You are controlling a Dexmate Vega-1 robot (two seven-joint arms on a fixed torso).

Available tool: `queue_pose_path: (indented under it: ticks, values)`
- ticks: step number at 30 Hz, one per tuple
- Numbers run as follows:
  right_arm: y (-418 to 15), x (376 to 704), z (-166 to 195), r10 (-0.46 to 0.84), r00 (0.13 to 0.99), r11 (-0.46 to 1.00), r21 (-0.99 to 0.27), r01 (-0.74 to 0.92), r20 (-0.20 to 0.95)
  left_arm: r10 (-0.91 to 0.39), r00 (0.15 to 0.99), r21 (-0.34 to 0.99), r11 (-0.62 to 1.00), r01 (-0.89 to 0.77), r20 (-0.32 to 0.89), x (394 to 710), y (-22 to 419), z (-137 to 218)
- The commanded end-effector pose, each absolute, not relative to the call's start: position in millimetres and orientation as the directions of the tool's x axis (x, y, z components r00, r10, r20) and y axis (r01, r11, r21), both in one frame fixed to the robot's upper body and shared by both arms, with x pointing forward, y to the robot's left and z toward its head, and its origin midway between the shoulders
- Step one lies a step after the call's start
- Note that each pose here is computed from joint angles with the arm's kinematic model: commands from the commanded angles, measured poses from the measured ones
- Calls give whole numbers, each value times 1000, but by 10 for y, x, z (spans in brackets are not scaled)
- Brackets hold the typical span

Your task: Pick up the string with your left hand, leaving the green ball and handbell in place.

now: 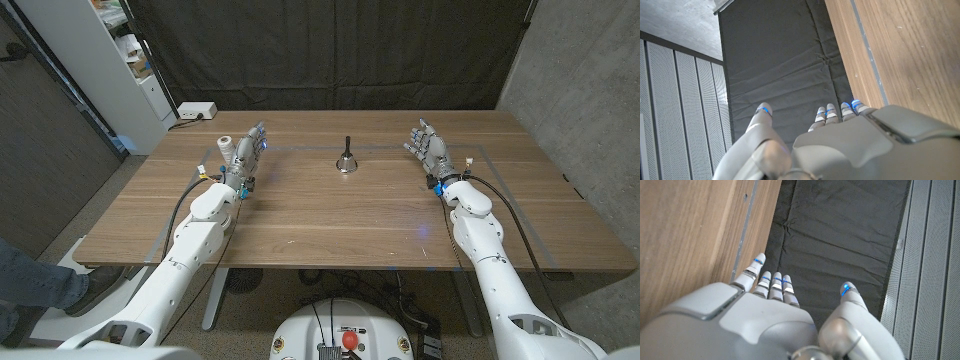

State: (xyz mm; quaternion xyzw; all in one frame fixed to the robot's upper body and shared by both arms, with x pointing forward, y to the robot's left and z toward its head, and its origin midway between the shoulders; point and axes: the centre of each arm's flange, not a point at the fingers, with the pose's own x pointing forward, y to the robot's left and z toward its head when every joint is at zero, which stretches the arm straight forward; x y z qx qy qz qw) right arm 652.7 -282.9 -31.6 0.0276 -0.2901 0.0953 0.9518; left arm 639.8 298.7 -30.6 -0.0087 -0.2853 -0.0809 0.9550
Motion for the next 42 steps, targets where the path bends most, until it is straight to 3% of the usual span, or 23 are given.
queue_pose_path:
  ticks: [1, 42]
  values:
    - [-2827, 6574, -338, 161, 823, 982, -8, -188, 545, -145, 834, 40, 988, 146, 533, 6375, 3054, -317]
    - [-2774, 6545, -466, 146, 829, 986, -11, -166, 540, -111, 803, 34, 993, 112, 586, 6046, 3337, -412]
